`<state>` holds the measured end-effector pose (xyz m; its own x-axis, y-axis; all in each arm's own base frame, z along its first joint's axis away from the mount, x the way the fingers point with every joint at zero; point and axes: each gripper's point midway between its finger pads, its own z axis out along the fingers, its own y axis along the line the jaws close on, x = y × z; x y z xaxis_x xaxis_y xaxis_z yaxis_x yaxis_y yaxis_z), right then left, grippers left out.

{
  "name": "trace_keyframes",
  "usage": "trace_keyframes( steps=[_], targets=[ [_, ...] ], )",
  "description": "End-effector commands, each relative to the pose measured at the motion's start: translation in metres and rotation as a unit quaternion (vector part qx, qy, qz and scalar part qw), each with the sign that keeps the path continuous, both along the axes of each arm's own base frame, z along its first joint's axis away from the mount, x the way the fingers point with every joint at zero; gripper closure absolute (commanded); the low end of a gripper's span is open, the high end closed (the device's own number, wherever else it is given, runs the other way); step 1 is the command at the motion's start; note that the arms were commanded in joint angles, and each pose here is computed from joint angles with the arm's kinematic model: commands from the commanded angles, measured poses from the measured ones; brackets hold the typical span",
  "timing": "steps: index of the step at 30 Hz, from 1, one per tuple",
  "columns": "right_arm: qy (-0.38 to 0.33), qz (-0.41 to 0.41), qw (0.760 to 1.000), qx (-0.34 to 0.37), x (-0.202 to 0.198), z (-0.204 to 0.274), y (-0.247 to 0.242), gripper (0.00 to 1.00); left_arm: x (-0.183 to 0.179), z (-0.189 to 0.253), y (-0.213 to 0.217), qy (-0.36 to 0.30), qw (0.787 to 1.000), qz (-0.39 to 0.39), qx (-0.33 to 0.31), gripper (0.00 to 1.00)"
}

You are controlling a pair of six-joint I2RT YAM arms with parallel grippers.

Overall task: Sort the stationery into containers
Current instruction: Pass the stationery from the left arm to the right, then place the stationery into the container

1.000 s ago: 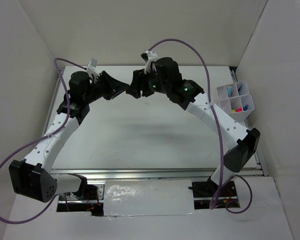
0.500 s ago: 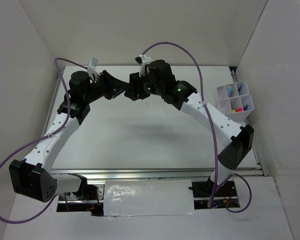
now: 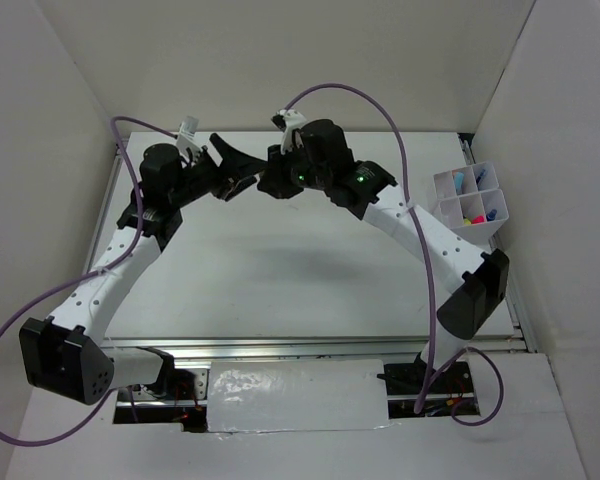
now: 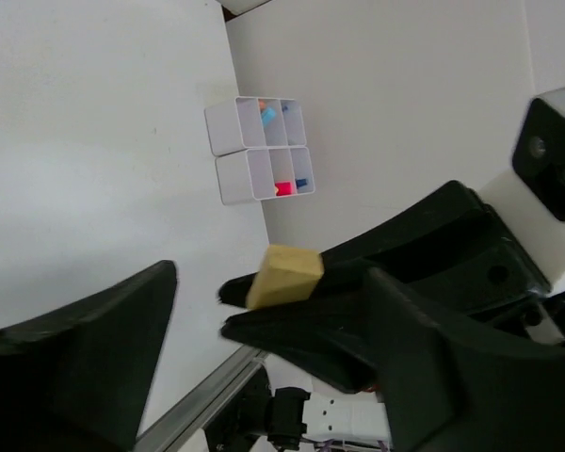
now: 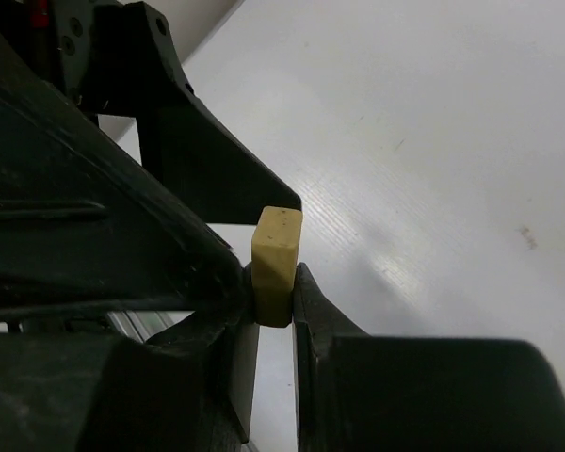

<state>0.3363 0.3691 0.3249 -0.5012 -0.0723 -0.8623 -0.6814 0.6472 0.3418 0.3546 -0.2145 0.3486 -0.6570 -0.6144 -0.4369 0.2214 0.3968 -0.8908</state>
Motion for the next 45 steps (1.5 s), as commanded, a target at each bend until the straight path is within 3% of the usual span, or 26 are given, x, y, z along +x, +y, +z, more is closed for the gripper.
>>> trace_keyframes(
  steps=[1, 5, 6, 9, 13, 19, 23, 26, 33, 39, 45],
  targets=[
    [-0.097, -0.022, 0.995, 0.032, 0.0, 0.063, -0.038, 1.0, -0.006, 0.008, 0.002, -0.02, 1.0, -0.008, 0.007, 0.01],
    [-0.107, -0.046, 0.993, -0.017, -0.003, 0.047, -0.091, 1.0, 0.007, -0.006, 0.028, -0.035, 0.996, 0.03, 0.07, 0.01],
    [-0.08, -0.066, 0.994, -0.045, 0.002, 0.021, -0.116, 1.0, 0.012, -0.01, 0.036, -0.039, 0.994, 0.044, 0.09, 0.01],
    [-0.037, -0.089, 0.99, -0.101, -0.011, -0.016, -0.172, 1.0, 0.015, -0.036, 0.041, -0.048, 0.984, 0.019, 0.169, 0.01],
    [-0.002, -0.158, 0.964, -0.213, -0.008, -0.059, -0.28, 1.0, 0.016, -0.06, 0.036, -0.07, 0.964, -0.06, 0.251, 0.01],
    [0.138, -0.213, 0.919, -0.303, -0.024, -0.118, -0.388, 1.0, 0.01, -0.09, 0.018, -0.04, 0.95, -0.158, 0.268, 0.01],
    [0.181, -0.241, 0.895, -0.33, -0.01, -0.128, -0.43, 1.0, 0.006, -0.096, 0.008, -0.041, 0.947, -0.194, 0.252, 0.01],
    [0.229, -0.248, 0.874, -0.35, 0.004, -0.148, -0.452, 1.0, 0.008, -0.101, 0.01, -0.04, 0.947, -0.189, 0.257, 0.01],
    [0.27, -0.278, 0.849, -0.359, 0.039, -0.166, -0.482, 1.0, 0.008, -0.101, 0.012, -0.043, 0.946, -0.184, 0.264, 0.01],
    [0.283, -0.271, 0.846, -0.361, 0.062, -0.172, -0.484, 0.99, 0.007, -0.104, 0.013, -0.041, 0.945, -0.185, 0.265, 0.01],
    [0.312, -0.255, 0.836, -0.374, 0.06, -0.19, -0.48, 0.95, 0.007, -0.108, 0.012, -0.036, 0.947, -0.185, 0.26, 0.01]
  ],
)
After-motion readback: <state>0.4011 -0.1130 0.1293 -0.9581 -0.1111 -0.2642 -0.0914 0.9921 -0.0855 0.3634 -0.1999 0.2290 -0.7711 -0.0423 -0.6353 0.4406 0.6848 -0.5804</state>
